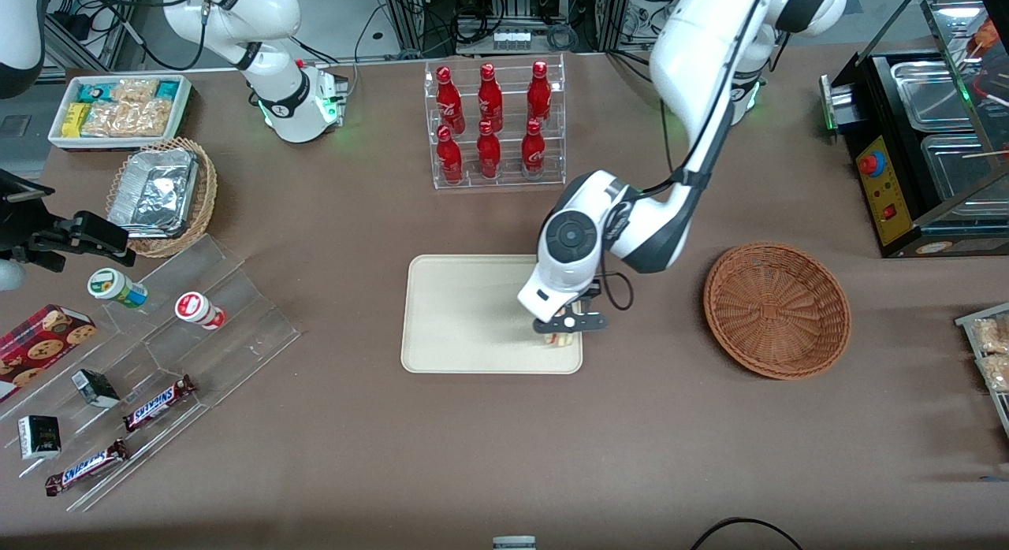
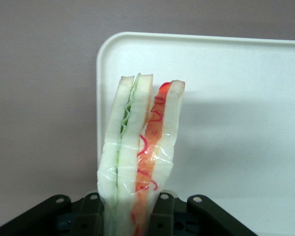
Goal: Place sandwich from basket to tray
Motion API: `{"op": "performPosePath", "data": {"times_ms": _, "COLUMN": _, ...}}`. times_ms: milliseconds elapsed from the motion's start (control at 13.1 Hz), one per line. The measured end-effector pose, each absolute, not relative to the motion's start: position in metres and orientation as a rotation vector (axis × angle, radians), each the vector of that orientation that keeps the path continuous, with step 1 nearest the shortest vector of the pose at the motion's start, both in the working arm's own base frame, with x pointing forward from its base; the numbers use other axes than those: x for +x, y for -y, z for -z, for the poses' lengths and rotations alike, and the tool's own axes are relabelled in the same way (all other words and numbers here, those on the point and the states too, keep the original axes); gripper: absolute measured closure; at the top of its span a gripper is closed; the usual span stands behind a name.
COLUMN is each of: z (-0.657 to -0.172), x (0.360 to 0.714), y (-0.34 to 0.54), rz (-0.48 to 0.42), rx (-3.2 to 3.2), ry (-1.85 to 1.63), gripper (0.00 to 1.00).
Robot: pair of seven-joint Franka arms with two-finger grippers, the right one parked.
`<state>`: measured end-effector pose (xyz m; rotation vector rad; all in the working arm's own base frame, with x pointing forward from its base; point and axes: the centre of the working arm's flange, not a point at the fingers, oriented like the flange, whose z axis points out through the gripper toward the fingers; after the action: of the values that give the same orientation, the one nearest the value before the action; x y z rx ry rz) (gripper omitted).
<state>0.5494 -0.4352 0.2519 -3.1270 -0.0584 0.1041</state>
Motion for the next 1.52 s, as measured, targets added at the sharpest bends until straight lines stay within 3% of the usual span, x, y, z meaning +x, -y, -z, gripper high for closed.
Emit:
{"op": "performPosePath", "data": {"times_ms": 457, "z": -0.207, "x": 0.563, "y": 0.454, "rz": -0.135, "rx": -3.192, "ry": 0.188, "gripper": 0.76}}
{"op": "performPosePath", "data": {"times_ms": 762, "z": -0.208, "x": 0.564, "y": 0.455, "rz": -0.132, "rx": -3.195, "ry": 0.188, "gripper": 0.67}}
{"op": "performPosePath", "data": {"times_ms": 990, "z": -0.217, "x": 0.568, "y": 0.458, "rz": -0.11, "rx": -3.207, "ry": 0.203, "gripper": 0.4}}
{"op": "performPosePath", "data": {"times_ms": 1219, "z": -0.269, "x": 0.577, "y": 0.451, "rz": -0.119, "rx": -3.193, "ry": 0.298, "gripper": 0.07}}
{"op": "performPosePath", "data": {"times_ms": 1295, "z": -0.298, "x": 0.581, "y": 0.439, "rz": -0.142, "rx": -3.177, "ry": 0.323, "gripper": 0.0}}
{"op": "performPosePath", "data": {"times_ms": 1524, "z": -0.394, "x": 0.597, "y": 0.373, "rz": -0.157, "rx": -3.158, "ry": 0.447, "gripper": 0.0}}
